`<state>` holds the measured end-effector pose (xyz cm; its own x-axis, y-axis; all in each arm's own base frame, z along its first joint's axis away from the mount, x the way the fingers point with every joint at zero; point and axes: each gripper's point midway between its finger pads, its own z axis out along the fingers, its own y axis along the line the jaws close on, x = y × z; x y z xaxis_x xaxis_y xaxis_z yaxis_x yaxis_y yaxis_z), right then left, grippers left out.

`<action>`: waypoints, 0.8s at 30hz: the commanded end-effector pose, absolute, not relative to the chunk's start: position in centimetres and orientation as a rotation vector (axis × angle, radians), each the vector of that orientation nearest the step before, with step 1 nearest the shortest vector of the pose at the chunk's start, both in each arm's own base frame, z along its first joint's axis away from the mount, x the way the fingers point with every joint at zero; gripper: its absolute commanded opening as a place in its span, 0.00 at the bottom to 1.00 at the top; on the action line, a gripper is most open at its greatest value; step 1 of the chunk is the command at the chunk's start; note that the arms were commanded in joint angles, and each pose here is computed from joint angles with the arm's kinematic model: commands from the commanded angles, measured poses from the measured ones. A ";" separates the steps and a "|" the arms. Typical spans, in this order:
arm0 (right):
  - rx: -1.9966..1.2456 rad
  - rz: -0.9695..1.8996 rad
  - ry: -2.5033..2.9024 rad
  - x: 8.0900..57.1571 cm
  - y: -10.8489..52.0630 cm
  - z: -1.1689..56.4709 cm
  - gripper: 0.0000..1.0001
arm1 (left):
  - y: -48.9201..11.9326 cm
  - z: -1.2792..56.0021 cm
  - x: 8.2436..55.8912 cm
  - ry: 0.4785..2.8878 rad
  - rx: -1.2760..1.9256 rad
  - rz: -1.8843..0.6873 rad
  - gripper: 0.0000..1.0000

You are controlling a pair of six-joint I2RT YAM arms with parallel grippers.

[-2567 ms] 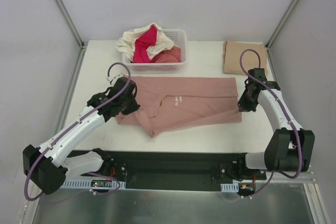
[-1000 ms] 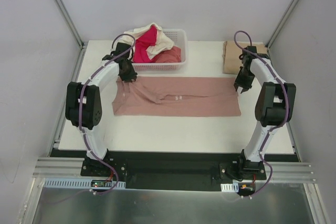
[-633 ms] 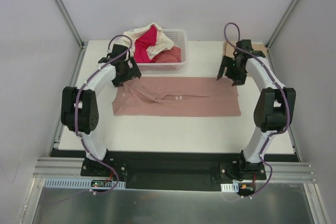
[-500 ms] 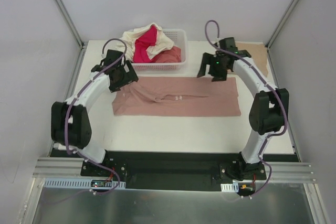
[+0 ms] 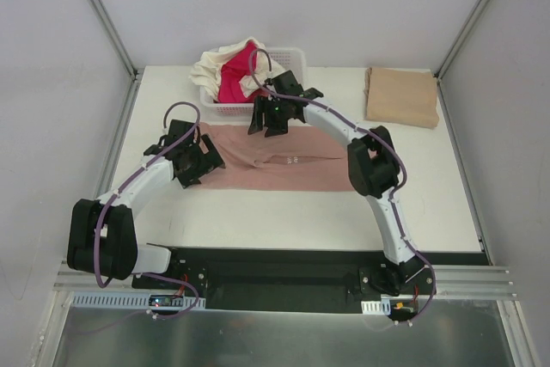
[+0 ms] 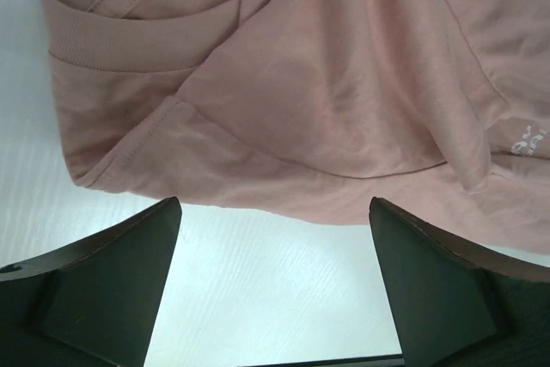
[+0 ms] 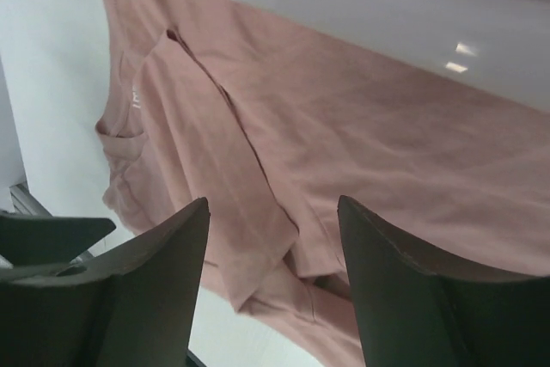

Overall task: Fold and stack the t-shirts
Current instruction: Fold the tshirt

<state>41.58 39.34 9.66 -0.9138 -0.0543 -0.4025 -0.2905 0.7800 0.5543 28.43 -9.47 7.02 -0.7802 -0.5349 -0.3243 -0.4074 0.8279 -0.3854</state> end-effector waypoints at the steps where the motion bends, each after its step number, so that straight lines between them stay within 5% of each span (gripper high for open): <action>1: -0.266 0.918 2.570 42.0 41.8 10.5 0.59 | -10.0 7.5 29.3 2.540 -0.716 -0.483 0.89; 5: -0.307 0.913 2.617 40.4 42.5 8.6 0.50 | -9.8 7.4 29.4 2.537 -0.721 -0.473 0.83; 24: -0.481 0.774 2.748 35.7 42.8 3.8 0.48 | -9.9 4.8 31.3 2.588 -0.753 -0.437 0.34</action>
<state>37.40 42.84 4.53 -0.9223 -0.1810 -0.3416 -0.3404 0.7989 0.4958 29.85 -9.92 4.18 -0.7867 -0.5520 -0.2764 -0.4379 0.8146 -0.3804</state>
